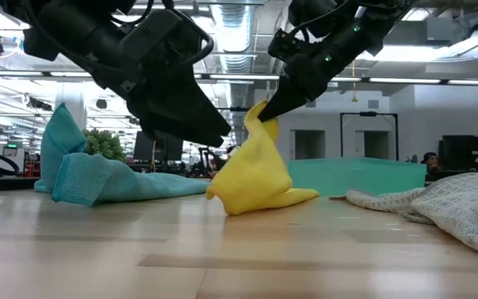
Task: Fold microfiber towels
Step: Fold the yellow towel
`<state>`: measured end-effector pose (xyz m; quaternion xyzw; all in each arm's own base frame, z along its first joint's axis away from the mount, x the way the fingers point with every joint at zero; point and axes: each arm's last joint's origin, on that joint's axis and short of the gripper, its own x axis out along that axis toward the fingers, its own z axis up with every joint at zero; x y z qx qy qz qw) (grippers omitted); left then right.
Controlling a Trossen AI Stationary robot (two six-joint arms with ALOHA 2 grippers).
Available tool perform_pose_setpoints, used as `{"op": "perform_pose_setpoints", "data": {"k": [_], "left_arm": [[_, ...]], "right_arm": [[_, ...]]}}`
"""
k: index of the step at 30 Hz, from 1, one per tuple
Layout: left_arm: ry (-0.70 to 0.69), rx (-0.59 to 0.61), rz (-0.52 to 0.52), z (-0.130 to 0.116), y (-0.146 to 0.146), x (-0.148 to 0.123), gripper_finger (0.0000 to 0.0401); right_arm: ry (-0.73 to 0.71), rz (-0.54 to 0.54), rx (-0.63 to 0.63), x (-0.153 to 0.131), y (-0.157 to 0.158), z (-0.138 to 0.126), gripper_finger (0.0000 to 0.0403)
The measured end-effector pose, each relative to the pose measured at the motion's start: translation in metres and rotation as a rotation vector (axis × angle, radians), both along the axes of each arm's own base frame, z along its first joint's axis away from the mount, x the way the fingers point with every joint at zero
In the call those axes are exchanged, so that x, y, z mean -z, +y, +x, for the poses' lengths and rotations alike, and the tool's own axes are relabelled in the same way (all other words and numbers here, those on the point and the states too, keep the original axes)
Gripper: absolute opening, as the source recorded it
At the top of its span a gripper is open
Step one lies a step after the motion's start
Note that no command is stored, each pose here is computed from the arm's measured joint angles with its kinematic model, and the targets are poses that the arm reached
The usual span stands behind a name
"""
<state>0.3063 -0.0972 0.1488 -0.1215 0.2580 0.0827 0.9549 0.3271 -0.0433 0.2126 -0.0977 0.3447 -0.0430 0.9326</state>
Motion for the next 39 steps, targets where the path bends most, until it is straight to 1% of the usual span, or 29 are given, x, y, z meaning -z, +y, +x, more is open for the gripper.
{"op": "perform_pose_setpoints", "data": {"k": [5,10,13,19,25,29,31,35,39], "left_arm": [[-0.009,-0.018,-0.012,0.000,-0.004,0.002,0.0193],[-0.034,-0.005,-0.064,0.004,-0.016,0.017,0.0193],[-0.011,-0.010,-0.086,0.004,-0.020,0.028,0.0193],[-0.038,0.003,-0.132,0.005,-0.027,0.030,0.0193],[-0.018,-0.010,-0.122,0.004,-0.030,0.039,0.0193],[0.007,-0.016,-0.116,0.010,-0.032,0.047,0.0193],[0.012,0.008,-0.119,0.015,-0.034,0.049,0.0191],[0.025,0.030,-0.114,0.019,-0.035,0.048,0.0169],[0.037,0.021,-0.104,0.017,-0.034,0.045,0.0115]], "right_arm": [[0.000,0.000,0.000,0.000,0.000,0.000,0.0013],[-0.002,0.000,0.000,0.000,0.000,0.000,0.0012],[-0.001,0.000,0.000,0.000,0.000,0.000,0.0013],[-0.001,0.000,0.000,0.000,0.000,0.000,0.0015],[-0.012,-0.001,0.000,-0.001,0.000,0.001,0.0016],[-0.023,-0.002,0.000,-0.002,0.000,0.001,0.0018],[-0.024,-0.001,0.002,-0.002,0.000,0.002,0.0018],[-0.024,0.005,0.006,-0.002,0.000,0.002,0.0016],[-0.023,0.012,0.012,-0.002,0.000,0.001,0.0017]]}}
